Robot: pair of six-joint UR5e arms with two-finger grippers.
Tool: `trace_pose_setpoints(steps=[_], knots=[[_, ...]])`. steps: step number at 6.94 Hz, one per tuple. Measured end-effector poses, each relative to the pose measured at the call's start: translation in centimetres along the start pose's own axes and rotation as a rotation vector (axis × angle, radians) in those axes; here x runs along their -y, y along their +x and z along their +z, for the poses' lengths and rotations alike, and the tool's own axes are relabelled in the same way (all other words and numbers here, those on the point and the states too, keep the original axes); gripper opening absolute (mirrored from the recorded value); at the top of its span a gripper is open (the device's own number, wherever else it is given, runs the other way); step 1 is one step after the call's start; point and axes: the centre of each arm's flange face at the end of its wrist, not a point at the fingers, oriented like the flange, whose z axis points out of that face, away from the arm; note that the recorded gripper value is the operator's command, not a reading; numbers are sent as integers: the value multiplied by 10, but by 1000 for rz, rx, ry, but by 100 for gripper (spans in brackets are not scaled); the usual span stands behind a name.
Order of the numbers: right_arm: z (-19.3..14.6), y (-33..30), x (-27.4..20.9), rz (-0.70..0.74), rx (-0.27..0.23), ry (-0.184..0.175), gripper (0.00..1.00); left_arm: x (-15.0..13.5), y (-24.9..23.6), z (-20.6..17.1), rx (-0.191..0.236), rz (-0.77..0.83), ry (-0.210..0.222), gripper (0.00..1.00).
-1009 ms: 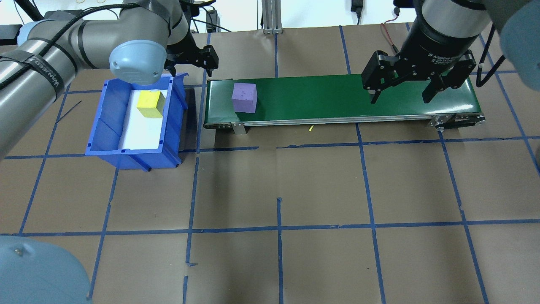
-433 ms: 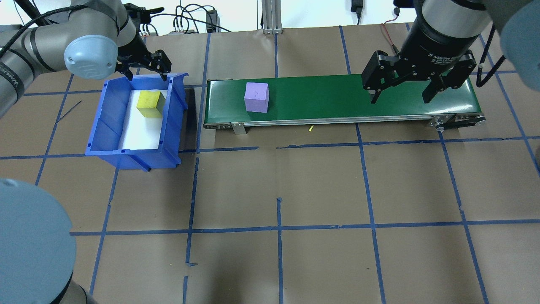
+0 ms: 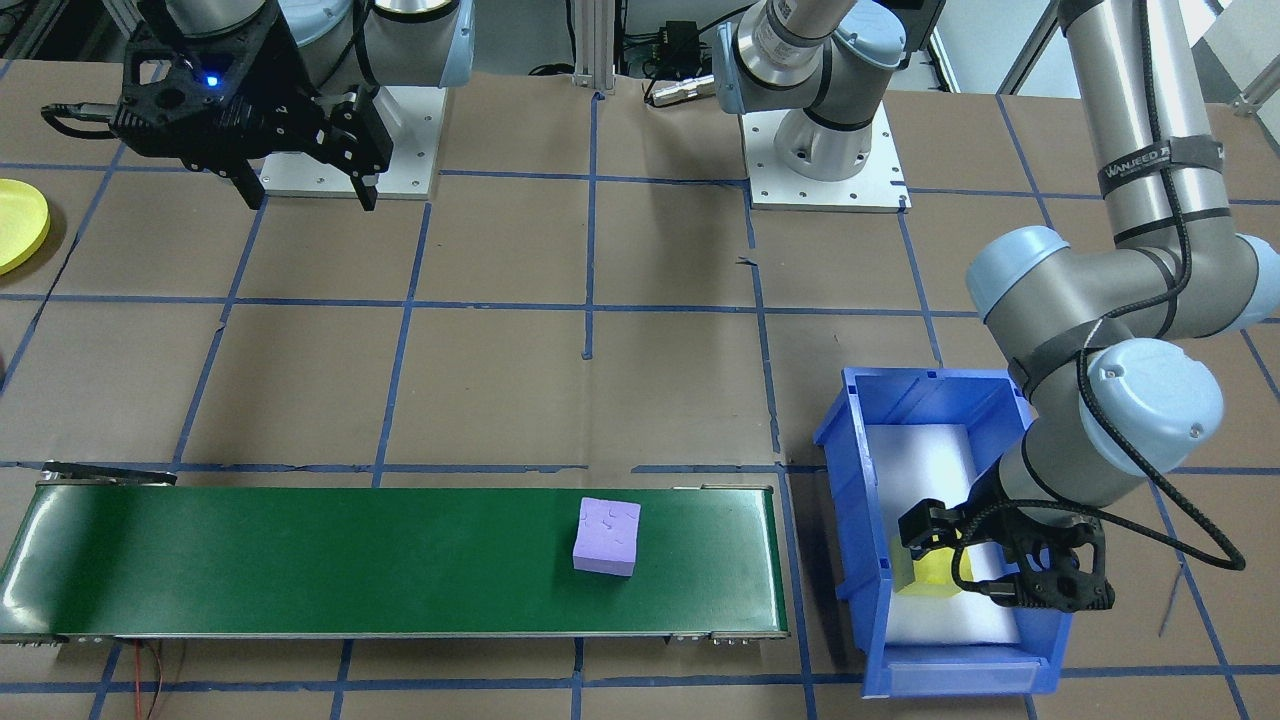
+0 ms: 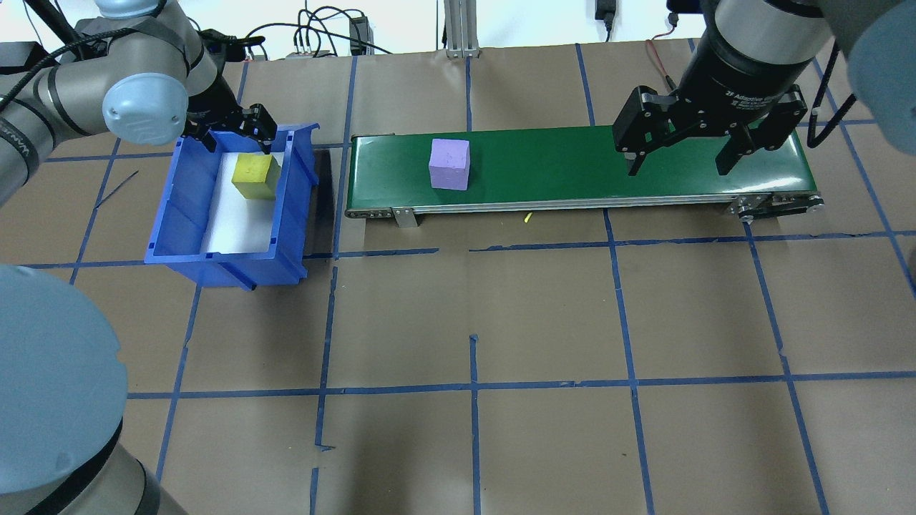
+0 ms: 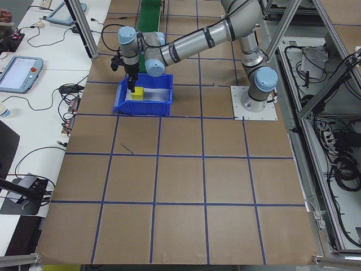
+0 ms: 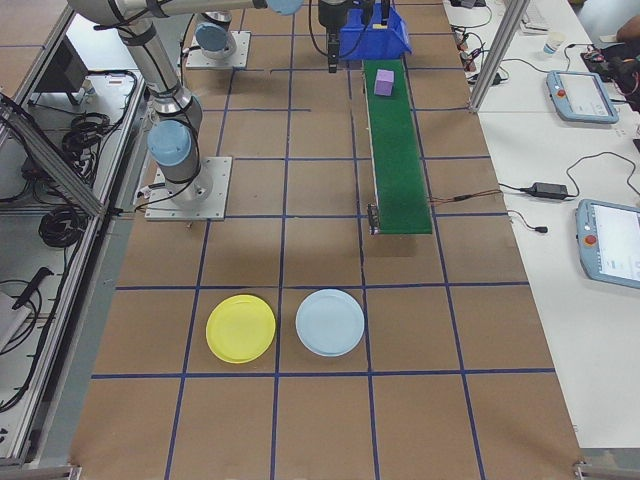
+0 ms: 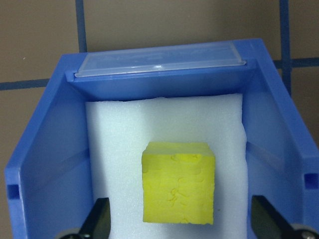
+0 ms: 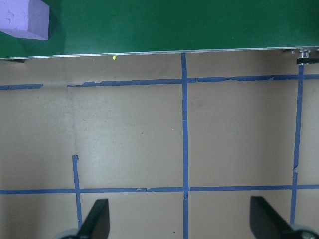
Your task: Move block left to right into plate
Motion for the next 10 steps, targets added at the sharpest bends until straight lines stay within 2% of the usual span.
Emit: trace_pose_setpoints(steps=[3, 4, 5, 6, 8, 10], knots=[[0, 1, 0, 2, -1, -4, 100, 1, -3, 22, -27, -4, -22, 99], [0, 1, 0, 2, -1, -4, 100, 2, -3, 32, -31, -6, -35, 89], [0, 1, 0, 2, -1, -3, 100, 3, -4, 44, -35, -9, -48, 37], [-1, 1, 0, 1, 0, -2, 100, 2, -4, 51, -38, -9, -55, 22], [-1, 0, 0, 1, 0, -1, 100, 4, -4, 45, -36, -7, -42, 21], [-2, 0, 0, 1, 0, 0, 100, 5, -5, 9, -20, -14, 3, 21]])
